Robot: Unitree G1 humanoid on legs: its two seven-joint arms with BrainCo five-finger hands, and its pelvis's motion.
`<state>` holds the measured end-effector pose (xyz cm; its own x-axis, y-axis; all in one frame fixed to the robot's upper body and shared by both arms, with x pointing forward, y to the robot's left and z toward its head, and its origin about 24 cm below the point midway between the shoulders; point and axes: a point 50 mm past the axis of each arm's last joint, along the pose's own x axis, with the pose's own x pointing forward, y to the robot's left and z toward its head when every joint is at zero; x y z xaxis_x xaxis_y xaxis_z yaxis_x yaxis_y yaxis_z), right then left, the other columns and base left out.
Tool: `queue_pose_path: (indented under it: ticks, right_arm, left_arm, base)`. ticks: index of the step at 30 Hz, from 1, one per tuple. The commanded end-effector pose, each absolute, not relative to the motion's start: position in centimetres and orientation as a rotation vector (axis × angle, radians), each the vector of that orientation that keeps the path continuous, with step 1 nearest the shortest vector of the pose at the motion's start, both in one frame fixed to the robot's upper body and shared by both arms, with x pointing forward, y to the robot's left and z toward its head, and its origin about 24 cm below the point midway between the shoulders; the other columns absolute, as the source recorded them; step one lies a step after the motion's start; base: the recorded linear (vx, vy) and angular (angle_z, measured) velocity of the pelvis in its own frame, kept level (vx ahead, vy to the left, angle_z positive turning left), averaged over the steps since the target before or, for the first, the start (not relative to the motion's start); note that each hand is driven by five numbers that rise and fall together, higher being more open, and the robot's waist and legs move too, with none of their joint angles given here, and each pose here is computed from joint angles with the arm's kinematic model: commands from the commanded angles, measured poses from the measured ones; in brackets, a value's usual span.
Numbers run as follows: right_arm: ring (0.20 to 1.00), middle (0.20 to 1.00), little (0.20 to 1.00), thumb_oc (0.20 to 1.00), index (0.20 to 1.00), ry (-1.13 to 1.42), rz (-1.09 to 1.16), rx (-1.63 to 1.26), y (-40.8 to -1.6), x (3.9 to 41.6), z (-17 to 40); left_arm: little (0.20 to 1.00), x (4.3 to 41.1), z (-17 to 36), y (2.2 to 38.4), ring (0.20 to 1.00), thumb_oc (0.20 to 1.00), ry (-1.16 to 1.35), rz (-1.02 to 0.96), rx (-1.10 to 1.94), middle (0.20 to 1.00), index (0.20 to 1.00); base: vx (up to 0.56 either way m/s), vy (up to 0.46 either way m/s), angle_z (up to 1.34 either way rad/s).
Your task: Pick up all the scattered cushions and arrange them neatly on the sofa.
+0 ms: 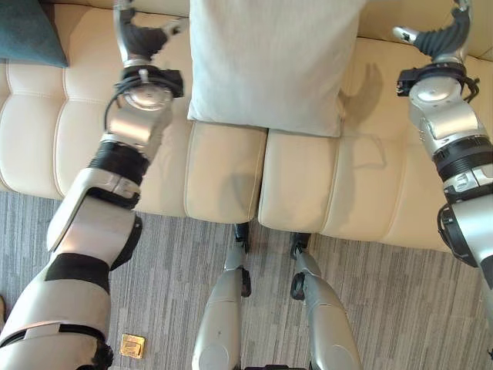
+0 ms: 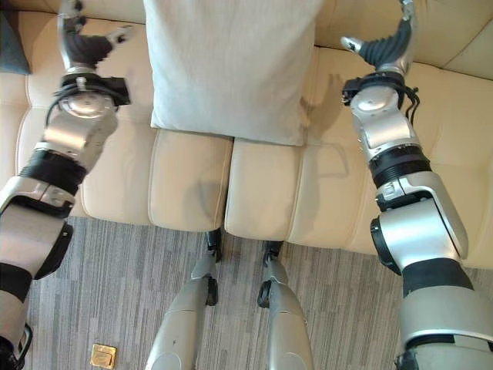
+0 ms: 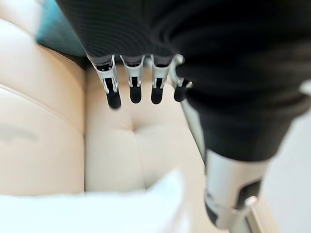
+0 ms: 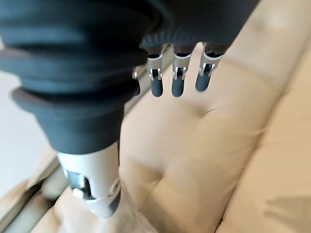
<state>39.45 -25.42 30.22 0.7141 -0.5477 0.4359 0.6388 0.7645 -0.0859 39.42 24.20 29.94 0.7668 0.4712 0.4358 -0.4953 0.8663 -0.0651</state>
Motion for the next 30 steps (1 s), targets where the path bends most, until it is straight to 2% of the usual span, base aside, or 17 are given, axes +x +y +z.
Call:
queue_pose_path:
  ticks: [1,2,5,7,8,9,10,12,17,23,30]
  right_arm:
    - [1.000,1.000,1.000,1.000,1.000,-0.441,-0.697,0.029,-27.9,38.0,27.8]
    - [1.000,1.000,1.000,1.000,1.000,-0.434,-0.696,0.027,-27.9,38.0,27.4]
    - [1.000,1.000,1.000,1.000,1.000,-0.330,-0.723,0.042,-30.4,36.7,22.5]
    - [1.000,1.000,1.000,1.000,1.000,-0.224,-0.698,-0.027,-31.3,35.4,17.9]
    - [1.000,1.000,1.000,1.000,1.000,-0.142,-0.666,-0.061,-31.2,34.2,14.5]
    - [1.000,1.000,1.000,1.000,1.000,-0.054,-0.618,-0.111,-30.7,32.9,11.0]
    - [1.000,1.000,1.000,1.000,1.000,-0.052,-0.617,-0.112,-30.7,32.8,11.0]
    - [1.000,1.000,1.000,1.000,1.000,0.011,-0.580,-0.131,-30.1,31.5,8.4]
    - [1.000,1.000,1.000,1.000,1.000,0.244,-0.536,-0.230,-30.5,27.0,2.0]
    - [1.000,1.000,1.000,1.000,1.000,0.466,-0.486,-0.216,-29.2,22.8,-3.7]
    - [1.000,1.000,1.000,1.000,1.000,0.563,-0.388,-0.240,-26.7,22.1,-6.1]
  left_arm:
    - [1.000,37.6,28.7,28.6,1.000,1.000,-0.498,0.625,-0.097,1.000,1.000]
    - [1.000,37.6,28.4,28.7,1.000,1.000,-0.491,0.624,-0.093,1.000,1.000]
    - [1.000,35.9,24.6,31.8,1.000,1.000,-0.410,0.678,-0.007,1.000,1.000]
    - [1.000,33.9,19.6,34.3,1.000,1.000,-0.280,0.720,0.074,1.000,1.000]
    - [1.000,32.4,15.2,34.9,1.000,1.000,-0.167,0.725,0.075,1.000,1.000]
    - [1.000,30.7,10.8,34.6,1.000,1.000,-0.042,0.700,0.105,1.000,1.000]
    - [1.000,30.7,10.7,34.6,1.000,1.000,-0.040,0.700,0.105,1.000,1.000]
    - [1.000,29.2,7.2,33.7,1.000,1.000,0.057,0.666,0.100,1.000,1.000]
    - [1.000,25.3,0.9,31.4,1.000,1.000,0.236,0.595,0.045,1.000,1.000]
    - [1.000,21.9,-3.9,28.7,1.000,1.000,0.427,0.512,0.023,1.000,1.000]
    - [1.000,20.7,-6.2,27.6,1.000,1.000,0.540,0.446,0.087,1.000,1.000]
  base:
    - [0.04,0.016,-0.06]
    - [0.04,0.006,-0.07]
    - [0.06,-0.012,-0.13]
    - [0.11,-0.022,-0.03]
    - [0.13,-0.013,-0.09]
    - [0.10,-0.007,-0.11]
    - [0.07,0.009,-0.17]
    - [0.02,0.016,-0.13]
    - [-0.03,0.028,0.01]
    - [-0.07,0.072,-0.01]
    - [-0.18,0.072,-0.14]
